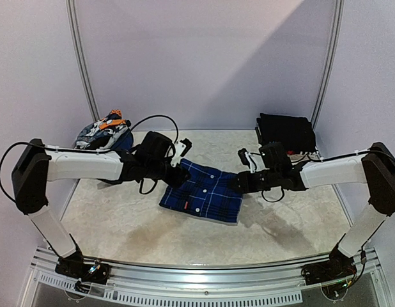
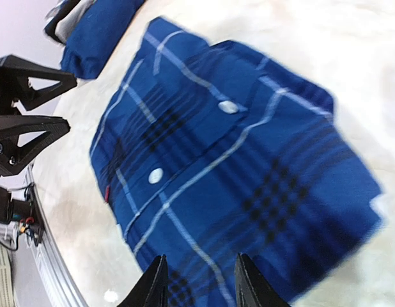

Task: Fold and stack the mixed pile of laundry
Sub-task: Adjust the square-folded shirt at the center of the board.

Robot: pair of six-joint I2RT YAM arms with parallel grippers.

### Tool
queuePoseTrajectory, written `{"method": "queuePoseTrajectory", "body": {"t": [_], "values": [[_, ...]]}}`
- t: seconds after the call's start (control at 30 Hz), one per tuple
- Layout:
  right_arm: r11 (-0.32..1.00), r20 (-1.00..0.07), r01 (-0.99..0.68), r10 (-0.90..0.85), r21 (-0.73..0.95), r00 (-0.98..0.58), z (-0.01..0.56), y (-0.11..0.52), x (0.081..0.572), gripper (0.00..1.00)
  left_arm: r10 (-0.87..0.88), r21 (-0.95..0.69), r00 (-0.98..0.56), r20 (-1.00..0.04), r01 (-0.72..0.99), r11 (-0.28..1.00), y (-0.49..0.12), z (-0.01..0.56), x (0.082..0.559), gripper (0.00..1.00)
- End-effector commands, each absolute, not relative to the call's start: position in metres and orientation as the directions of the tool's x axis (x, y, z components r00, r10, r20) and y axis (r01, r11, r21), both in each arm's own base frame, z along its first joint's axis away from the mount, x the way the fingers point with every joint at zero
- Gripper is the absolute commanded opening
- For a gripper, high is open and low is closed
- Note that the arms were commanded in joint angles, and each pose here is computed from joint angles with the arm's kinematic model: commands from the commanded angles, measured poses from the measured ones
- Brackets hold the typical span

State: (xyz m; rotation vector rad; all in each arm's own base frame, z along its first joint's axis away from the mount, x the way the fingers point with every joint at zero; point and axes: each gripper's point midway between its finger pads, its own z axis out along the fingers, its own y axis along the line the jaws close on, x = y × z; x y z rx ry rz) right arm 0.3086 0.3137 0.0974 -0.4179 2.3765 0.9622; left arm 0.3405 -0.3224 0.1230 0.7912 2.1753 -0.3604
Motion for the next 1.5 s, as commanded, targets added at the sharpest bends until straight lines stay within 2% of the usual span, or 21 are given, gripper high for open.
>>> {"method": "queuePoseTrajectory", "body": {"t": [0.0, 0.33, 1.23, 1.47], "values": [[0.709, -0.577, -0.437, -0.051, 0.554, -0.815, 0.103, 0.305, 0.320, 0.36, 0.416, -0.041, -0.532, -0.738, 0.651, 0.758, -0.320, 0.113, 0.357, 0.54], [0.712, -0.552, -0.415, -0.047, 0.566, -0.832, 0.089, 0.303, 0.337, 0.36, 0.386, -0.127, -0.572, -0.723, 0.661, 0.740, -0.328, 0.094, 0.375, 0.49], [0.730, -0.512, -0.363, -0.020, 0.579, -0.859, 0.060, 0.290, 0.377, 0.35, 0.353, -0.153, -0.594, -0.723, 0.636, 0.757, -0.328, 0.081, 0.434, 0.46], [0.725, -0.486, -0.342, -0.012, 0.598, -0.874, 0.044, 0.288, 0.383, 0.34, 0.330, -0.194, -0.633, -0.700, 0.613, 0.766, -0.323, 0.062, 0.451, 0.45]]}}
